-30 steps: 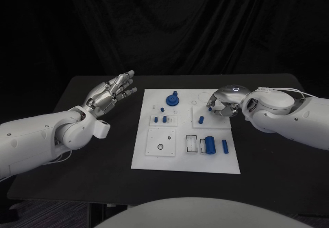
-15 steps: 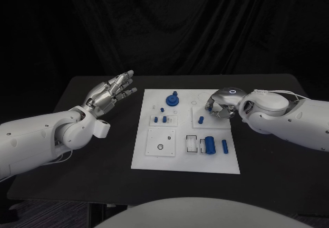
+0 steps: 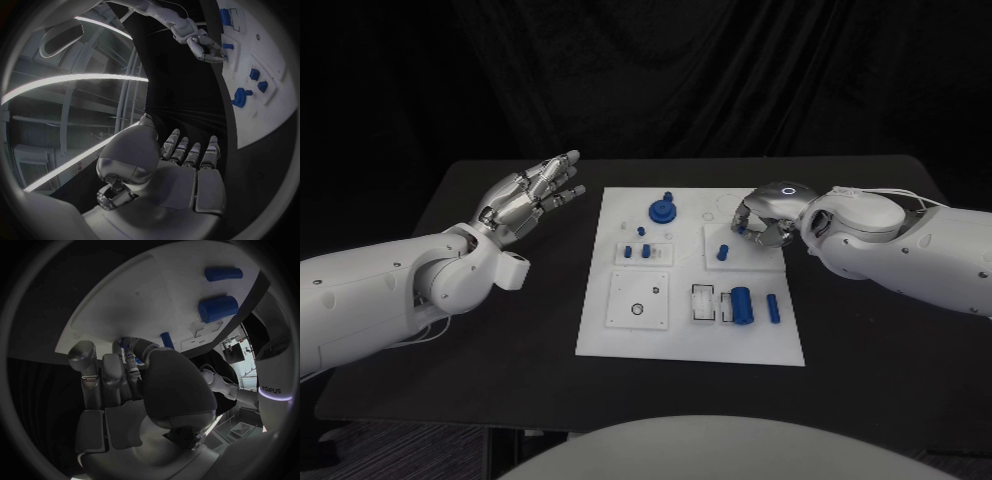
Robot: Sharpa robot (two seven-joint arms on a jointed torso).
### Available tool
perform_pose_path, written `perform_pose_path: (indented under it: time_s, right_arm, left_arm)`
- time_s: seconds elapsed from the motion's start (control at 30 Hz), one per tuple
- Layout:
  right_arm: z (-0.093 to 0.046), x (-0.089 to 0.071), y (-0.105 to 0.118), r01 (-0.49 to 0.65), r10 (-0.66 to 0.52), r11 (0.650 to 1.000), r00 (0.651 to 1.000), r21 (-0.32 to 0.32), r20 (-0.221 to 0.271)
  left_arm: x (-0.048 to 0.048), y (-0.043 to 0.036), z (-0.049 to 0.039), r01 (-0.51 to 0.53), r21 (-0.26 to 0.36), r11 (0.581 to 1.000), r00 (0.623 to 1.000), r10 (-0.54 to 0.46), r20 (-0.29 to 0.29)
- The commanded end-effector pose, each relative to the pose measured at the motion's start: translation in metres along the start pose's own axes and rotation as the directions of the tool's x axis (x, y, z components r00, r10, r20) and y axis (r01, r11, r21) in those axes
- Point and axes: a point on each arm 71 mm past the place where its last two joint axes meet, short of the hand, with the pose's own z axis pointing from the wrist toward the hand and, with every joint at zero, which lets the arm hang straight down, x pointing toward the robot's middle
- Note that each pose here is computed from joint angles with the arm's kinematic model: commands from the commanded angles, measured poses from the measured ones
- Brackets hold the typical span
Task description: Assemble the parts on the task board
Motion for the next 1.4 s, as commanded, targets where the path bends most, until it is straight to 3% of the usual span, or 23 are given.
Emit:
perform_pose_path:
  time_s: [0.03, 0.53, 0.9, 1.1, 1.4]
  right_arm:
    - [0.0, 0.004, -0.001, -0.001, 0.001, 1.0, 1.0, 0.002, 0.003]
    - [-0.001, 0.003, -0.003, 0.0, 0.0, 1.0, 1.0, 0.001, 0.03]
    - [-0.009, -0.003, -0.002, -0.008, 0.008, 1.0, 0.996, -0.006, 0.09]
    - [-0.013, -0.018, 0.0, -0.003, 0.005, 1.0, 0.992, -0.016, 0.129]
    - [-0.019, -0.053, 0.015, 0.013, 0.001, 0.998, 0.977, -0.067, 0.211]
  left_arm:
    - [0.0007, -0.006, -0.0001, 0.013, 0.101, 0.995, 1.0, -0.012, -0.003]
    - [0.001, -0.0004, 0.0001, 0.02, 0.076, 0.997, 1.0, -0.02, -0.009]
    - [0.0013, 0.0016, -0.0016, 0.023, 0.068, 0.997, 1.0, -0.023, -0.008]
    - [0.0009, 0.002, -0.0023, 0.023, 0.064, 0.998, 1.0, -0.023, -0.007]
    - [0.0038, 0.0034, 0.0, 0.029, 0.058, 0.998, 0.999, -0.028, -0.016]
